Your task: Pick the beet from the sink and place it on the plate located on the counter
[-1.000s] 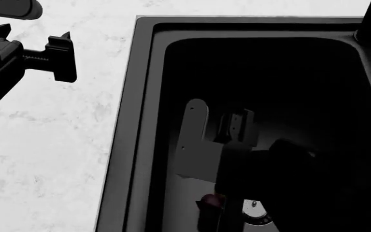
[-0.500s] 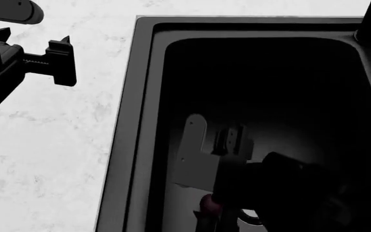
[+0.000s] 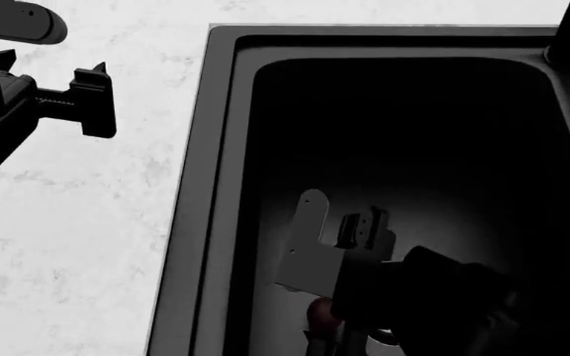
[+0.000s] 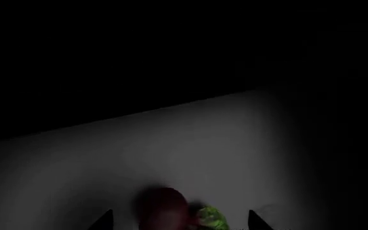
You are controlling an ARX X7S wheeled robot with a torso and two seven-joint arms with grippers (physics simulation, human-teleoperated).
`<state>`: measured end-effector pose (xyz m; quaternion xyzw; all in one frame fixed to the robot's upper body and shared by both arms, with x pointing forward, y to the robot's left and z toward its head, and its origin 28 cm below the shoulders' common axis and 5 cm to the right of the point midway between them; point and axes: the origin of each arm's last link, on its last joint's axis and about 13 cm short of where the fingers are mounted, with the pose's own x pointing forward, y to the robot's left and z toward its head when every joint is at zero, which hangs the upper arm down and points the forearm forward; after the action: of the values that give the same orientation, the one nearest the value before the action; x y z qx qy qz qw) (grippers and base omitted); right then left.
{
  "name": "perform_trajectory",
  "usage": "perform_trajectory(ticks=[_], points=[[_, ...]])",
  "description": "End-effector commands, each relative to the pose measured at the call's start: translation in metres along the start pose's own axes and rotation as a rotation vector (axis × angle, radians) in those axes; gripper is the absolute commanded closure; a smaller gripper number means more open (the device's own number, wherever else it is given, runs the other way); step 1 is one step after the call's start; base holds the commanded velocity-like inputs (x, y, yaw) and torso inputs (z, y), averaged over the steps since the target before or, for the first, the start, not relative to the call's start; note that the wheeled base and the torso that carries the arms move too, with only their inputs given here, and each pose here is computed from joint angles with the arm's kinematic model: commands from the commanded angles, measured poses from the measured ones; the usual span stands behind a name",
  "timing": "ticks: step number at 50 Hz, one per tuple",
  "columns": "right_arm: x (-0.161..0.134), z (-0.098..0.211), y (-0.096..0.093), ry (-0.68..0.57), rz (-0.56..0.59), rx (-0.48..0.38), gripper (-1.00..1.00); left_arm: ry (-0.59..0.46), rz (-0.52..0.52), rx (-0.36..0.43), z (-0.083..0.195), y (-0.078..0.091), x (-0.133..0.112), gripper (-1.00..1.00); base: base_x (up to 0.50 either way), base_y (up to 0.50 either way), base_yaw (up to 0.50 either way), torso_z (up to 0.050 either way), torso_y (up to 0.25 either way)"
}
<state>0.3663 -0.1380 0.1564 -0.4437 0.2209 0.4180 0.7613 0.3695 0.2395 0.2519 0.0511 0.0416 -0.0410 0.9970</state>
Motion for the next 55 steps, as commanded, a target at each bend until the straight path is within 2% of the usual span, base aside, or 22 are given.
perform_trajectory(ticks=[1, 18, 47, 48, 55], points=[[0.017, -0.01, 0.0, 0.016, 0.003, 0.038, -1.0, 0.008, 0.005, -0.002, -0.005, 0.002, 0.002, -1.0, 0.0, 0.0, 0.0, 0.0, 0.0], [0.032, -0.022, 0.007, 0.019, 0.021, 0.111, -1.0, 0.008, 0.015, 0.003, -0.004, 0.004, 0.0, -1.0, 0.0, 0.0, 0.0, 0.0, 0.0], [0.047, -0.034, 0.014, 0.031, 0.05, 0.186, -1.0, 0.017, 0.024, 0.005, -0.008, 0.005, 0.001, -1.0, 0.0, 0.0, 0.0, 0.0, 0.0], [0.046, -0.034, 0.015, 0.029, 0.063, 0.191, 1.0, 0.017, 0.023, 0.006, -0.008, 0.005, 0.001, -1.0, 0.0, 0.0, 0.0, 0.0, 0.0], [0.045, -0.033, 0.015, 0.03, 0.058, 0.19, 1.0, 0.016, 0.024, 0.005, -0.008, 0.004, 0.0, -1.0, 0.0, 0.0, 0.0, 0.0, 0.0]])
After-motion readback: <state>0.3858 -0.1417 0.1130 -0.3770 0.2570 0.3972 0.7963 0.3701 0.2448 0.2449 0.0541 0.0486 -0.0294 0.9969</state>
